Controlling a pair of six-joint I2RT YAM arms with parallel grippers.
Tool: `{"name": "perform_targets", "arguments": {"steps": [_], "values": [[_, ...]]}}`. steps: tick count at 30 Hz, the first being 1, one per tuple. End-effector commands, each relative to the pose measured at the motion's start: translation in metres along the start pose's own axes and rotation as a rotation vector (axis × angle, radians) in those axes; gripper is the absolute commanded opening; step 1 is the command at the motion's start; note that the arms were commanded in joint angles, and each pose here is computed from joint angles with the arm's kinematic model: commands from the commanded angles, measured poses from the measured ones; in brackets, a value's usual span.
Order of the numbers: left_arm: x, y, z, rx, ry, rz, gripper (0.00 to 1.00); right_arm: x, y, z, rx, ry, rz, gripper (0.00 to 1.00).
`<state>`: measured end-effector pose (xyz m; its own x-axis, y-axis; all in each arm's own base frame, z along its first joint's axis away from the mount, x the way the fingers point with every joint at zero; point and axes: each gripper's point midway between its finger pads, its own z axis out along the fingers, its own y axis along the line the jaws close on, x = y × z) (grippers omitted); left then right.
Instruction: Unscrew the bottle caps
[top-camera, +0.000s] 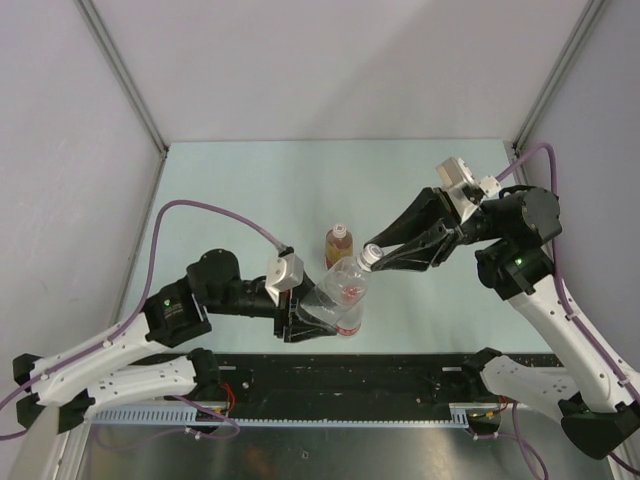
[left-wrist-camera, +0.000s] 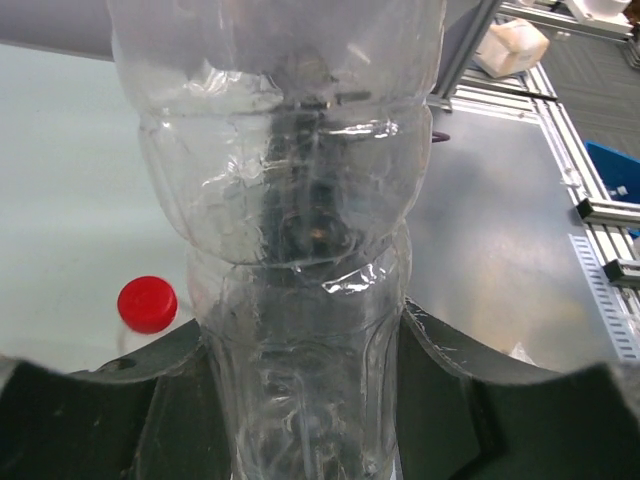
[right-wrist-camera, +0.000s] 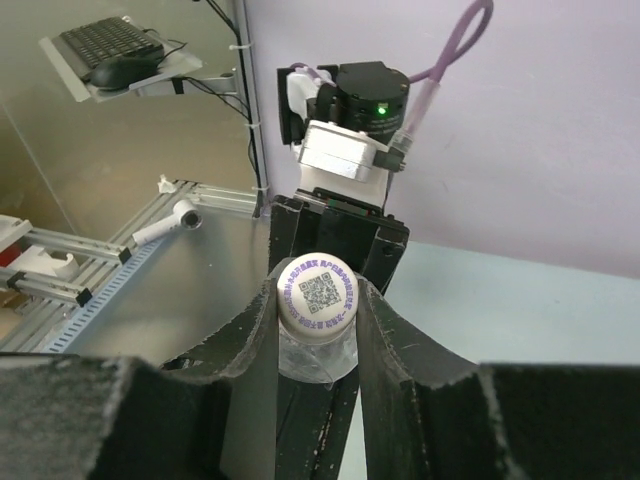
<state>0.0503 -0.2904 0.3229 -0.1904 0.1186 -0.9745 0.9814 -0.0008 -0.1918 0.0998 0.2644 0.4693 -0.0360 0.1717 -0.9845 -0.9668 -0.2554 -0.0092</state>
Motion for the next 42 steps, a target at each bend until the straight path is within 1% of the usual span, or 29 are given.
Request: {"name": "perform_targets", "arguments": {"steps": [1,5,10,14,18,29,35,42], "values": [[-0.025,-0.033,0.000,0.197,-0.092,0.127,0.00,0.008,-0.009,0.002,0.008,0.005,0.003,0.00],[-0.023,-0.017,0.000,0.108,-0.102,0.116,0.00,0.006,-0.016,0.002,0.055,-0.011,0.010,0.00],[-0.018,0.010,-0.004,-0.047,-0.115,0.110,0.00,0.002,-0.027,0.002,0.121,-0.040,0.020,0.08],[-0.008,0.026,-0.007,-0.130,-0.092,0.105,0.00,-0.002,-0.031,0.001,0.146,-0.056,0.016,0.13],[0.002,0.036,-0.009,-0.177,-0.060,0.100,0.00,-0.004,-0.036,0.000,0.173,-0.068,0.018,0.15],[0.018,0.043,-0.019,-0.216,-0.026,0.103,0.00,-0.017,-0.039,-0.006,0.198,-0.106,-0.001,0.14],[0.025,0.038,-0.020,-0.175,-0.004,0.104,0.00,-0.024,-0.032,-0.007,0.165,-0.117,-0.023,0.16],[0.030,0.036,-0.020,-0.155,0.010,0.106,0.00,-0.034,-0.029,-0.013,0.175,-0.136,-0.053,0.17]]}}
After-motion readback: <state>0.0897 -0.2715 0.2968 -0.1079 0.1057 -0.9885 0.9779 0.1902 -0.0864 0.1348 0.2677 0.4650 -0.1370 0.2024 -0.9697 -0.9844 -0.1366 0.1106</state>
